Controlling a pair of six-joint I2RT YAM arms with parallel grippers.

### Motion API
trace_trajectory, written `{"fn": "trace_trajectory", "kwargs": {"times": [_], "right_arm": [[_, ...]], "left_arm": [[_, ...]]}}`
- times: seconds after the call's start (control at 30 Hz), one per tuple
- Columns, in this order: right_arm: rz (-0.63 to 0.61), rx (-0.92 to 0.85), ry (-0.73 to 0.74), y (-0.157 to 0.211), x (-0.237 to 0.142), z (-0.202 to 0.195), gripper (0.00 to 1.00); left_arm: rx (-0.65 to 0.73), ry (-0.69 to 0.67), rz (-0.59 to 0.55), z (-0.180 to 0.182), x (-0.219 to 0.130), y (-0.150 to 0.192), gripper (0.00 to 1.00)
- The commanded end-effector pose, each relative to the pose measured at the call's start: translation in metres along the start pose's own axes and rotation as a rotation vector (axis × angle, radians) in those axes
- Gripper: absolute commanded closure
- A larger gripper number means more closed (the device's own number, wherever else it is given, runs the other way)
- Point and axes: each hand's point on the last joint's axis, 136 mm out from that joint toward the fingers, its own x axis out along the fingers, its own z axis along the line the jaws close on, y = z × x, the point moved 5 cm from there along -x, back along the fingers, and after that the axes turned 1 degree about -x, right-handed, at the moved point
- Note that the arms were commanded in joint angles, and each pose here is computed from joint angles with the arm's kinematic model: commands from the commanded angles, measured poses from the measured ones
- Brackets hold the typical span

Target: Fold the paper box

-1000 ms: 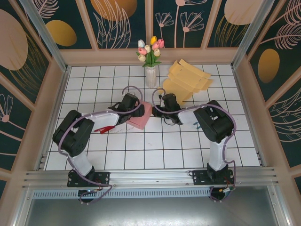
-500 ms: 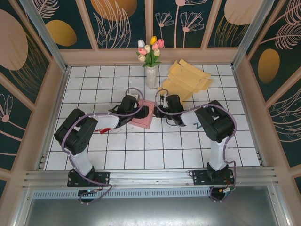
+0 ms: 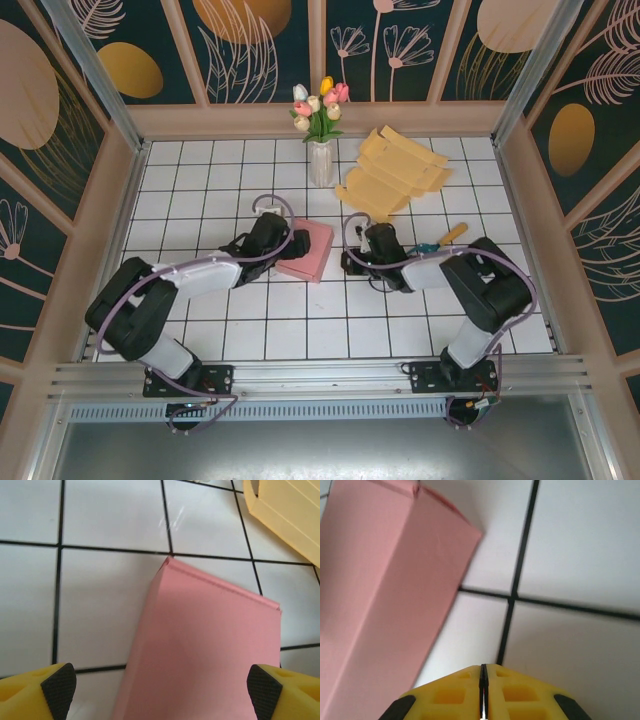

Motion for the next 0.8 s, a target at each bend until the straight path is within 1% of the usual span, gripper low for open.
{"fn": "trace_trajectory", "kwargs": {"times": [0.0,0.13,0.27,0.4,0.5,0.6,0.7,0.77], "right_arm": [[0.003,0.005,-0.011,0.018,-0.009,0.005,0.88],[0.024,-0.015,-0.051,0.031,-0.006,0.020,0.88],[0.045,-0.006,-0.077,0.037,0.006,0.030,0.88],[0.080,-0.024,-0.140,0.041,0.022,0.053,0.88],[0.082,-0.009,-0.227,0.038,0.028,0.075,0.88],[0.066,0.017,-0.313,0.034,0.026,0.096,0.88],[0.019,0.050,-0.346,0.031,0.019,0.110,0.88],[-0.011,0.068,-0.364,0.031,0.014,0.118,0.87]], "left_arm": [[-0.017,-0.006,0.050,0.011,-0.005,0.018,0.10],[-0.031,0.041,0.073,0.014,-0.004,0.033,0.12],[-0.048,0.079,0.100,0.012,0.000,0.041,0.13],[-0.062,0.137,0.127,0.001,0.001,0.047,0.14],[-0.091,0.201,0.144,-0.012,0.000,0.054,0.15],[-0.148,0.288,0.169,-0.023,-0.004,0.064,0.15],[-0.220,0.360,0.169,-0.027,-0.011,0.069,0.15],[-0.255,0.385,0.162,-0.028,-0.015,0.069,0.15]]}}
